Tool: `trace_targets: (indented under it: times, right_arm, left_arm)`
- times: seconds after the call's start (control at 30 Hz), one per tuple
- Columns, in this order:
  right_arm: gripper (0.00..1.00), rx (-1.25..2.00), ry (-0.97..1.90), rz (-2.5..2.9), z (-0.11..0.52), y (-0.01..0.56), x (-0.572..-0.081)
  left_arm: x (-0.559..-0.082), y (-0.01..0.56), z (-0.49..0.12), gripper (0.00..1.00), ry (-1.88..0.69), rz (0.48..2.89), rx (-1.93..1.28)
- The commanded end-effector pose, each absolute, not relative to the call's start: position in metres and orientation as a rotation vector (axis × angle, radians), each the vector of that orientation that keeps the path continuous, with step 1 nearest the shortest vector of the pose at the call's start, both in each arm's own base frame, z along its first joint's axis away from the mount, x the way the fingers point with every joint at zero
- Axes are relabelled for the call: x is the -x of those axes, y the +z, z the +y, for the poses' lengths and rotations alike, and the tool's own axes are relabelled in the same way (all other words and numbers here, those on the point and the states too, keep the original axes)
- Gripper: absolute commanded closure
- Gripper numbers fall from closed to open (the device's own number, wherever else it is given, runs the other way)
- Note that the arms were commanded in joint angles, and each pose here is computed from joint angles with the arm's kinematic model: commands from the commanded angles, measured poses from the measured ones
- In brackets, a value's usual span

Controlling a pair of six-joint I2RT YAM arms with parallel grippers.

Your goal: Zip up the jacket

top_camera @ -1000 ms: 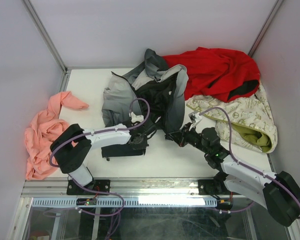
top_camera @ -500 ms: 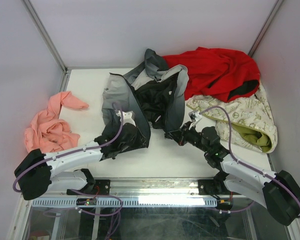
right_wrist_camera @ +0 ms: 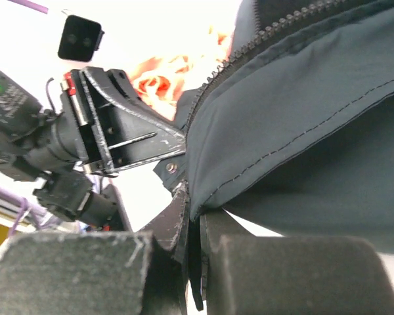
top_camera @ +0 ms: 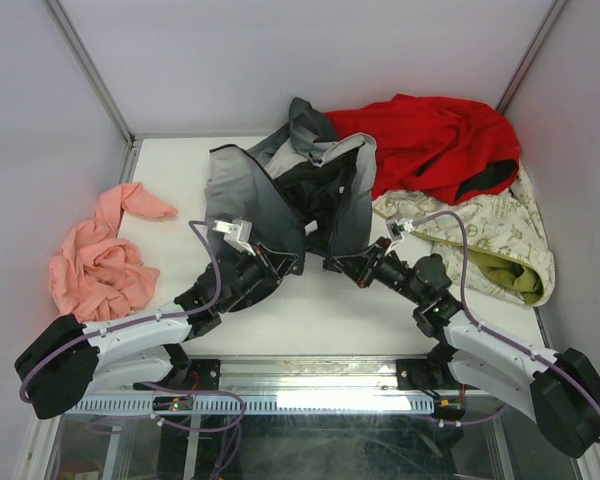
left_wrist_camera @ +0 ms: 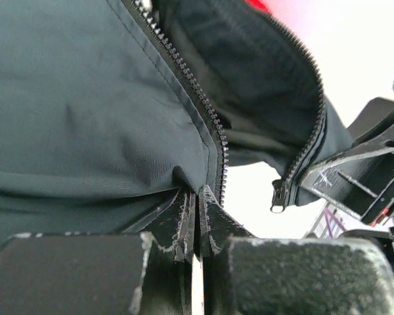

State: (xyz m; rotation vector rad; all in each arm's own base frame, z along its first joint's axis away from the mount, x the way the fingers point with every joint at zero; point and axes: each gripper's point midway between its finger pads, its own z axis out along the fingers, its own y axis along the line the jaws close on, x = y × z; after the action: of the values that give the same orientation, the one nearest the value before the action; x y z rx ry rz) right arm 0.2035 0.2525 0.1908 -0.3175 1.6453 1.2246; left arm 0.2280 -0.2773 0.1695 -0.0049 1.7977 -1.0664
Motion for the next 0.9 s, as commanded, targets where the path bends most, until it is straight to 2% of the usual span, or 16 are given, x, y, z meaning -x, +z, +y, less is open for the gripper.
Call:
trace_targets:
  times: [0.0,0.23,0.87]
  right_arm:
    - [1.00,0.360,1.453,1.420,0.267,0.258,-0.185]
    - [1.00,0.399,1.591,1.384,0.279,0.268,-0.173]
    - [1.00,0.438,1.687,1.289,0.294,0.281,-0.163]
  left_arm:
    - [-0.225,0.248,-0.278,1.00,-1.227,1.427,-0.060]
    - [-0.216,0.274,-0.268,1.00,-1.280,1.223,-0.070]
    - [-0.207,0.287,-0.271,1.00,-1.285,1.126,-0.151]
